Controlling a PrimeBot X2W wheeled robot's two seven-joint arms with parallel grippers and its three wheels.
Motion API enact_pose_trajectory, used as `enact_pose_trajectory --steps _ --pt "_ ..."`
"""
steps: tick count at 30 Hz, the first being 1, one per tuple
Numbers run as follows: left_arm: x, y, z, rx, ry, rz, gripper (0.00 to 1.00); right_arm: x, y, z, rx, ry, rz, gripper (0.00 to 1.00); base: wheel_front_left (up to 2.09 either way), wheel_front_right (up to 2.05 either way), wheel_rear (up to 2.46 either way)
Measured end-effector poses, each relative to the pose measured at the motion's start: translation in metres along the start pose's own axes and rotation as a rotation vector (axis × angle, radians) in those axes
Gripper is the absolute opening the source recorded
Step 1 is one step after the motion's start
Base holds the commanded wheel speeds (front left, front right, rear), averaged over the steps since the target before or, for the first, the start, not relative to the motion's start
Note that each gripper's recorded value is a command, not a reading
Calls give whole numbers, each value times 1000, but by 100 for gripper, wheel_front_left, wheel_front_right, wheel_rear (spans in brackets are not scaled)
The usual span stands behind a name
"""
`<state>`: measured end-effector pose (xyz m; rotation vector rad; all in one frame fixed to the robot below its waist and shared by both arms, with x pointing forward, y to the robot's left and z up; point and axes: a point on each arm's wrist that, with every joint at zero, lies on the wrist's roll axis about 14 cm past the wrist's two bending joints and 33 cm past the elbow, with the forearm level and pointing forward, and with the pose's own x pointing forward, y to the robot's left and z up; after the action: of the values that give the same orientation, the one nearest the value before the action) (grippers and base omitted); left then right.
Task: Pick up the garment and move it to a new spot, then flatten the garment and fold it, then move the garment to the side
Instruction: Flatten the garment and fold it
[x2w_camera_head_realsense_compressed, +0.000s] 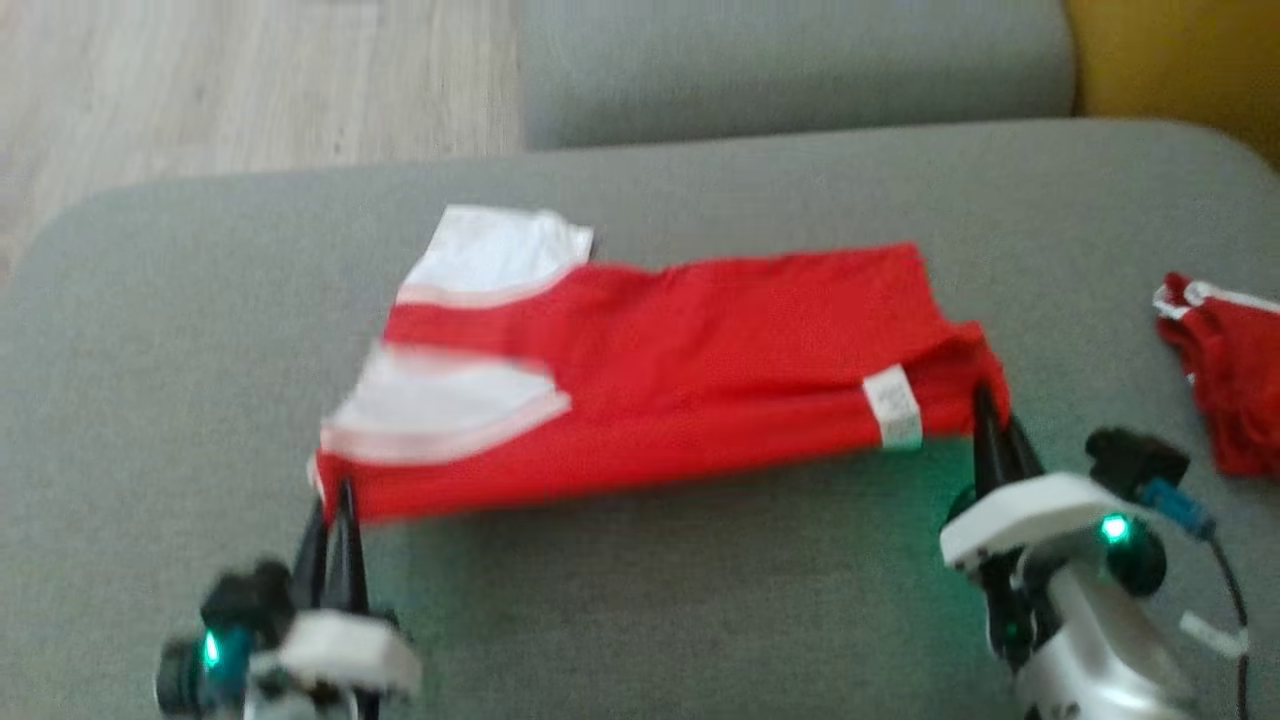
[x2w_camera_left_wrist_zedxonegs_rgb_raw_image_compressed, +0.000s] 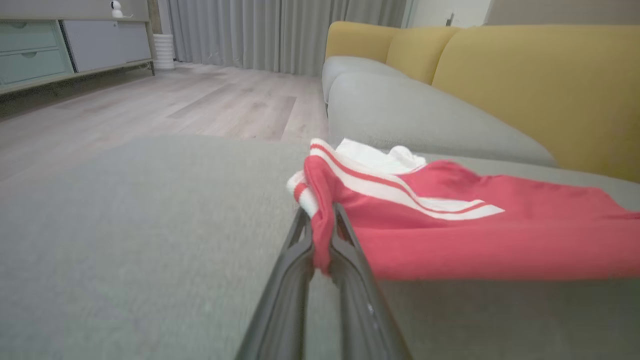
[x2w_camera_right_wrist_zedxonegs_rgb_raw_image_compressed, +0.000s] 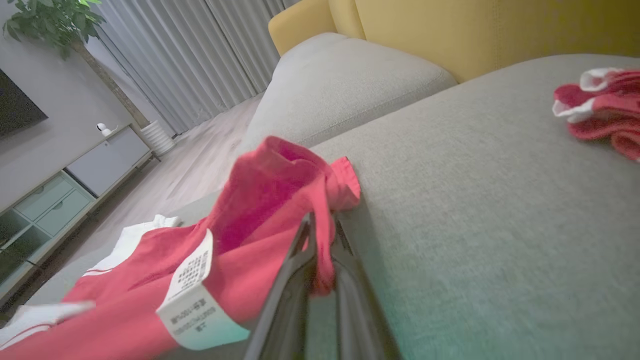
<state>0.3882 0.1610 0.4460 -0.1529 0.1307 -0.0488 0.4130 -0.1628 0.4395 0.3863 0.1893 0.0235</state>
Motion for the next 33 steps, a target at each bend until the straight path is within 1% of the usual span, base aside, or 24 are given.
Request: enact_pose_trajectory --steps 3,6,7,8,10,14,15,18,21,26,29,30,33 --pt "-25 3 -27 0 72 10 0 -18 -6 -15 -1 38 -18 0 0 0 0" --pt "-45 5 -53 -18 149 26 0 -37 -19 -40 -3 103 -55 0 0 0 0" --pt "-50 5 -62 -23 173 30 36 -42 -24 -48 -1 124 -68 34 0 0 0" --pt "-53 5 -67 -23 190 30 100 -46 -28 -55 -2 142 -80 100 0 0 0" --pt "-56 7 -71 -15 205 45 100 -49 -33 -61 -9 161 -96 100 0 0 0" --pt "-50 9 -66 -6 186 55 100 -40 -37 -50 -58 133 -96 100 0 0 0" --pt "-40 6 -60 17 172 39 100 -30 -35 -42 -94 115 -82 100 0 0 0" --pt "-13 -1 -45 58 137 -19 100 -8 -28 -30 -146 98 -53 100 0 0 0" --pt "23 -8 -26 113 103 -86 100 23 -21 -13 -199 91 -27 100 0 0 0" --pt "80 -13 -2 201 78 -158 100 71 -24 15 -291 83 -16 100 0 0 0" --pt "106 -15 4 238 87 -183 100 90 -29 11 -334 130 -21 100 0 0 0" --pt "106 -15 4 238 87 -183 100 90 -29 11 -334 130 -21 100 0 0 0" --pt "124 -18 -1 270 120 -211 100 103 -41 0 -359 192 -43 100 0 0 0"
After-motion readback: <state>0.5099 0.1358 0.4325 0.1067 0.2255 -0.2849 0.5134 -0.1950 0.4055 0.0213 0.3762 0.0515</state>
